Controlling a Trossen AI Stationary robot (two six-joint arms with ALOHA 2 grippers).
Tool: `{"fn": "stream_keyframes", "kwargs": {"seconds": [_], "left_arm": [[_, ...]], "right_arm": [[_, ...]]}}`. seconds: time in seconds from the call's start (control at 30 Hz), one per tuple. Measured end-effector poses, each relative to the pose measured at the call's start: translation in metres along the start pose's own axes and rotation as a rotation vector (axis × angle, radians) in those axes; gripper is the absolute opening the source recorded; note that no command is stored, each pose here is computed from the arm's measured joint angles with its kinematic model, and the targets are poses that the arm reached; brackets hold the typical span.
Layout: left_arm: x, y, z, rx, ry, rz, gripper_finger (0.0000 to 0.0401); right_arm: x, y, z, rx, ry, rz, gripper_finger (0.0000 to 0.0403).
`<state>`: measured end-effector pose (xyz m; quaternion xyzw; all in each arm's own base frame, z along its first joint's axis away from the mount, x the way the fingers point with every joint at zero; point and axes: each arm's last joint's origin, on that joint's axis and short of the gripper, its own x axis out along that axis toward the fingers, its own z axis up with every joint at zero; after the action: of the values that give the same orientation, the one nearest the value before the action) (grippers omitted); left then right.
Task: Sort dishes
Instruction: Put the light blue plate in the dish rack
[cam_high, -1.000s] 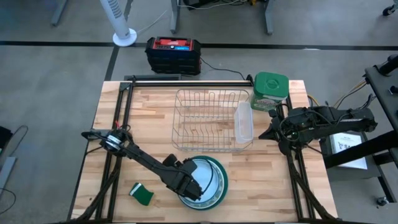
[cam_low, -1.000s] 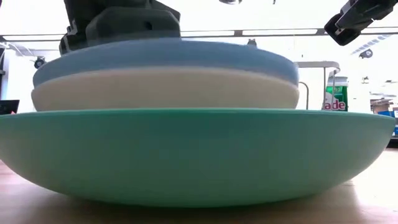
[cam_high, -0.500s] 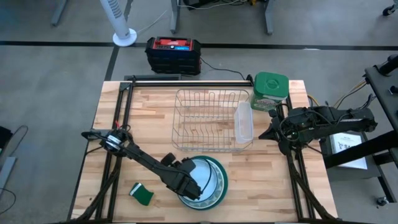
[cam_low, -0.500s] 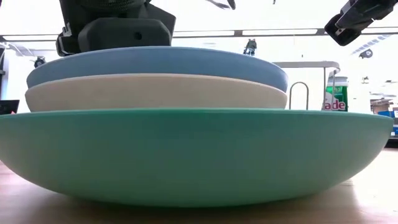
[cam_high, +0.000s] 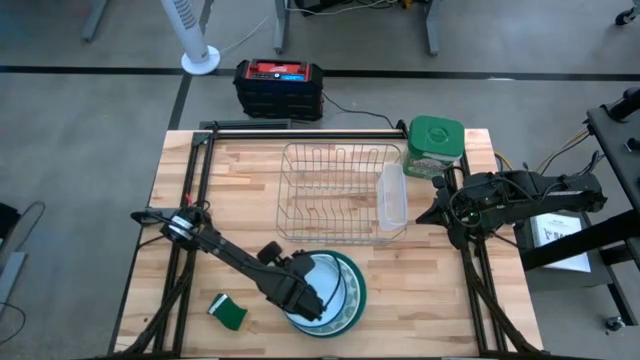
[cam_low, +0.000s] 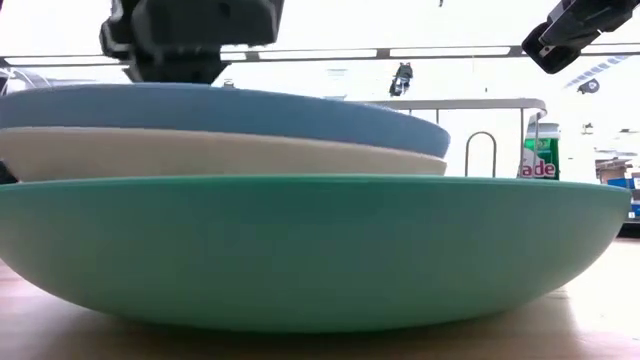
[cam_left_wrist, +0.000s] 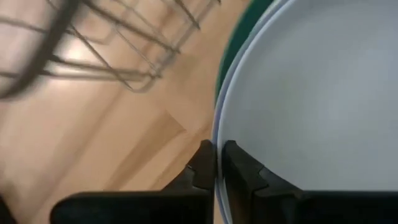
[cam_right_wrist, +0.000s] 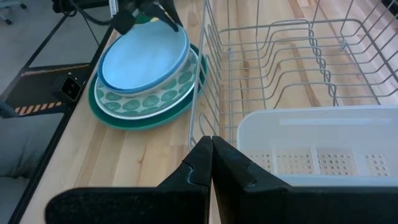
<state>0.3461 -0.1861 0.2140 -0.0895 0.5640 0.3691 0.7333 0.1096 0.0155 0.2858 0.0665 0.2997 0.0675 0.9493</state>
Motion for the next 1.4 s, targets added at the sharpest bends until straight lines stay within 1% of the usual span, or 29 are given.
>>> {"fn": "stream_keyframes", "kwargs": {"seconds": [0.07, 0.17, 0.33, 0.5, 0.57, 0.6, 0.67, 0.8, 0.9, 1.03, 1.13, 1.27, 1.3, 1.37, 1.4], "left_arm": [[-0.009, 0.002, 0.004, 0.007, -0.026, 0.007, 0.0002], [-0.020, 0.002, 0.010, 0.010, -0.054, -0.016, 0.0000], [-0.028, 0.002, 0.014, 0.023, -0.075, -0.037, 0.0001], [-0.024, 0.000, 0.013, 0.018, -0.087, -0.041, 0.0001], [-0.019, -0.005, 0.013, 0.050, -0.036, -0.071, 0.0001], [-0.017, -0.005, 0.011, 0.060, -0.014, -0.063, 0.0001], [-0.016, -0.001, 0.010, 0.064, 0.003, -0.013, 0.0001], [-0.024, 0.001, 0.014, 0.038, -0.057, -0.009, 0.0001], [-0.032, 0.000, 0.018, 0.054, -0.067, -0.042, 0.0001], [-0.039, 0.006, 0.020, 0.036, -0.073, -0.013, 0.0001], [-0.038, 0.003, 0.021, 0.027, -0.080, -0.028, 0.0001], [-0.028, -0.005, 0.017, 0.083, -0.014, -0.072, 0.0001], [-0.027, -0.005, 0.016, 0.080, -0.010, -0.055, 0.0000], [-0.027, -0.002, 0.014, 0.036, -0.030, -0.009, 0.0000], [-0.027, -0.002, 0.014, 0.026, -0.043, -0.011, 0.0000]], "right_arm": [[0.000, 0.000, 0.000, 0.000, 0.000, 0.000, 0.0000], [0.000, 0.000, 0.000, -0.001, 0.000, 0.000, 0.0000], [0.000, 0.000, 0.000, -0.001, 0.000, -0.001, 0.0000], [0.000, 0.000, 0.000, -0.007, 0.000, -0.001, 0.0000], [0.000, 0.000, 0.000, -0.007, 0.001, -0.001, 0.0000], [0.000, 0.000, 0.000, -0.007, 0.000, -0.001, 0.0000], [0.000, 0.000, 0.000, -0.007, 0.000, -0.001, 0.0000], [0.000, 0.000, 0.000, -0.002, 0.000, -0.001, 0.0000], [0.000, 0.000, 0.000, 0.000, 0.000, -0.001, 0.0000], [0.000, 0.000, 0.000, 0.000, 0.000, 0.000, 0.0000], [0.000, 0.000, 0.000, 0.000, 0.001, -0.001, 0.0000], [0.000, 0.000, 0.000, -0.001, 0.000, -0.001, 0.0000], [0.000, 0.000, 0.000, -0.001, 0.000, 0.000, 0.0000], [0.000, 0.000, 0.000, 0.000, 0.001, 0.000, 0.0000], [0.000, 0.000, 0.000, 0.000, 0.001, -0.001, 0.0000]]}}
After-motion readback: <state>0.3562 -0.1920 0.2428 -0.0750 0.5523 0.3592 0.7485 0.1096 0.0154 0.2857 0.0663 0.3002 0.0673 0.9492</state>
